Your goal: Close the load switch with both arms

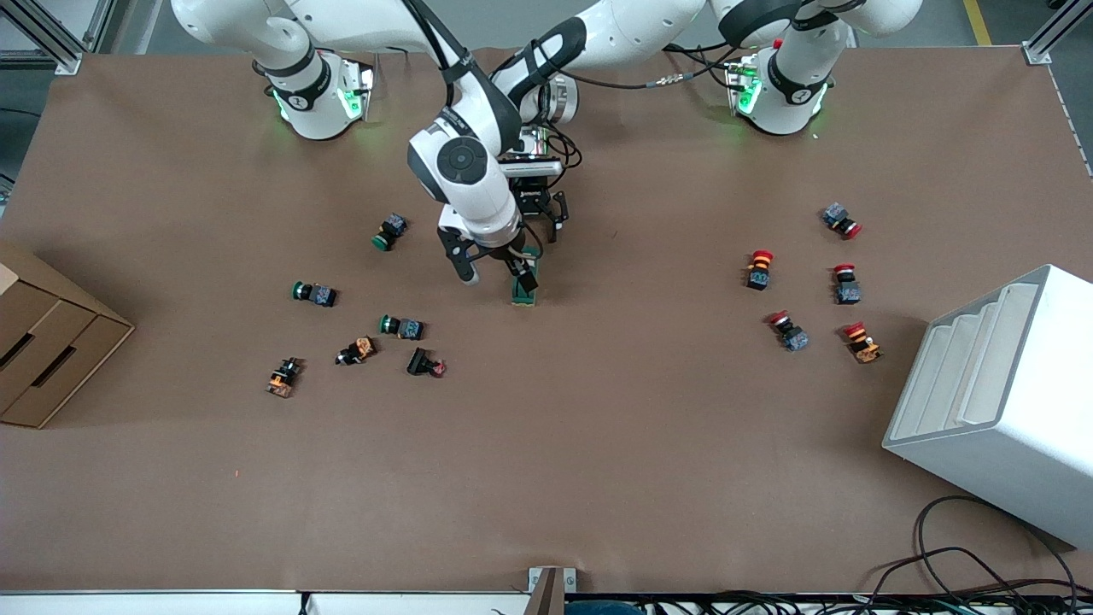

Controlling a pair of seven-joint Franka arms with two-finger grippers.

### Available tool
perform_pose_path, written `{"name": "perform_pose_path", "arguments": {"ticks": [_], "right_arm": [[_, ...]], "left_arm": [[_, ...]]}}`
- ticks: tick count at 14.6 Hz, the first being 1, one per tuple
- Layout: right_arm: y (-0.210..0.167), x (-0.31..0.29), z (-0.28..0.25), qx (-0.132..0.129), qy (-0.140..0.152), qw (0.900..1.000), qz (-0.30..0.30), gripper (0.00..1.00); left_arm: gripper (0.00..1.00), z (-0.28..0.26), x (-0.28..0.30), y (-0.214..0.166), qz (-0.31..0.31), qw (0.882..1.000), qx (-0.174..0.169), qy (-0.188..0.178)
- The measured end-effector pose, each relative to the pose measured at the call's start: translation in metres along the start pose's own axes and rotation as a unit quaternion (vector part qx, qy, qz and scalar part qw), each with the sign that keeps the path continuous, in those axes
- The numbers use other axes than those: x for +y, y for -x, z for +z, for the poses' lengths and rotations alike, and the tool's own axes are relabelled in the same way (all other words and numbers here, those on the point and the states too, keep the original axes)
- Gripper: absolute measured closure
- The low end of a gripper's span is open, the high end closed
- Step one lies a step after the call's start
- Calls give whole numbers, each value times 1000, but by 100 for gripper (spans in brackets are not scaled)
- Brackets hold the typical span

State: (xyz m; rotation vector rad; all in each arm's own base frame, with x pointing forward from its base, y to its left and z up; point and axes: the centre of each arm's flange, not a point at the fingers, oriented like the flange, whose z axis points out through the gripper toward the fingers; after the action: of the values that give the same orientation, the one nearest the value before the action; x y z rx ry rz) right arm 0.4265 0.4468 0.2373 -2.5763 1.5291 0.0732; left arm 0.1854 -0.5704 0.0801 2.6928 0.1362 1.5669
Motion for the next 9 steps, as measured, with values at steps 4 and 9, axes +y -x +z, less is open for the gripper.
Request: {"name": "perform_pose_path", "arguments": {"ticks": [4, 9], "right_arm": [[3, 16, 23, 4, -19, 1000, -14, 0], [4, 15, 24, 3, -33, 999, -16, 0]], "left_arm": [[0, -1, -1, 4, 3, 1000, 11, 1], [0, -1, -1, 6, 5, 1000, 15, 2]]}}
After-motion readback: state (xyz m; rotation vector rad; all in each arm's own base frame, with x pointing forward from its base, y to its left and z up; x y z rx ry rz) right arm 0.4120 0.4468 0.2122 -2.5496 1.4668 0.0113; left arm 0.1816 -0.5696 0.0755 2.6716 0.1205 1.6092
